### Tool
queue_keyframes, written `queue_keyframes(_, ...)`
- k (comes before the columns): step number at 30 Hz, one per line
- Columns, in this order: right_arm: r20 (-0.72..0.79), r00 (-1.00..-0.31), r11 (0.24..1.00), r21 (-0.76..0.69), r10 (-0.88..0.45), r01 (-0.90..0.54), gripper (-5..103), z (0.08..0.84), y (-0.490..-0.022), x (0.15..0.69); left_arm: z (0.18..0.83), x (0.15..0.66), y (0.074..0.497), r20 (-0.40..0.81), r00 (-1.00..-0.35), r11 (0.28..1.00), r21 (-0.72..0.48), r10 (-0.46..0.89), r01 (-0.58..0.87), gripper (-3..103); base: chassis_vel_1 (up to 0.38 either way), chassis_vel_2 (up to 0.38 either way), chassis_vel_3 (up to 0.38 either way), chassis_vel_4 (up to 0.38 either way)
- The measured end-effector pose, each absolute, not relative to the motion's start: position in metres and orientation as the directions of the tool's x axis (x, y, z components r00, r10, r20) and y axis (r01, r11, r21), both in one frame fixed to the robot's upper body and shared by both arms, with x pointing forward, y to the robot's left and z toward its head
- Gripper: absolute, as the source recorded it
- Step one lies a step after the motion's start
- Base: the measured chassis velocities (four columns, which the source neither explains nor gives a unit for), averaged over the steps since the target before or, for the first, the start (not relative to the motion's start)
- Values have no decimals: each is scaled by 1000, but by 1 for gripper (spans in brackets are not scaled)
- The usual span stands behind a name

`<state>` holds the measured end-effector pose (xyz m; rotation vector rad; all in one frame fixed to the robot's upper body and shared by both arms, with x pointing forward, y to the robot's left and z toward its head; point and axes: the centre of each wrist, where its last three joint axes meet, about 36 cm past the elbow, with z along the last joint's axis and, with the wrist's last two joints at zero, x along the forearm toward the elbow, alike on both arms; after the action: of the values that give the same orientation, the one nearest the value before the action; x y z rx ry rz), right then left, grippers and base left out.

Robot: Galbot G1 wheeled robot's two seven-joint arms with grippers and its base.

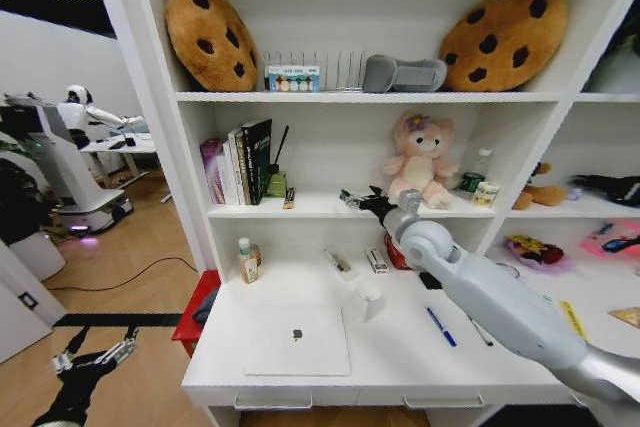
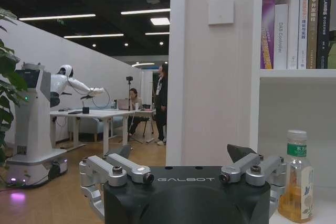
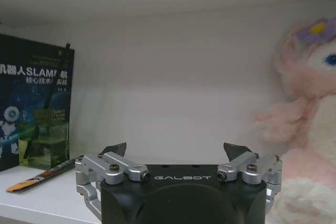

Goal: Organize the objects on the table.

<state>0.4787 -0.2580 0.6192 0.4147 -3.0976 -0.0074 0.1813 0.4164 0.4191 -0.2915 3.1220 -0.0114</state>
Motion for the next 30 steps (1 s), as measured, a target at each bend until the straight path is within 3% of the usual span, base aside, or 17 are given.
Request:
queue_keyframes(7, -23, -976, 976, -36, -216, -216, 100, 644, -274, 396, 419, 181, 416, -5, -983, 983, -8, -185, -185, 100, 0, 0, 0, 0)
queue_keyframes(14, -30, -989, 989, -34, -144, -143, 100, 642, -289, 360, 419, 181, 416, -5, -983, 983, -8, -185, -185, 100, 0, 0, 0, 0)
queue_keyframes(30, 135, -979, 987, 18, 154, 158, 100, 517, -369, 304, 419, 181, 416, -5, -983, 983, -8, -185, -185, 100, 0, 0, 0, 0)
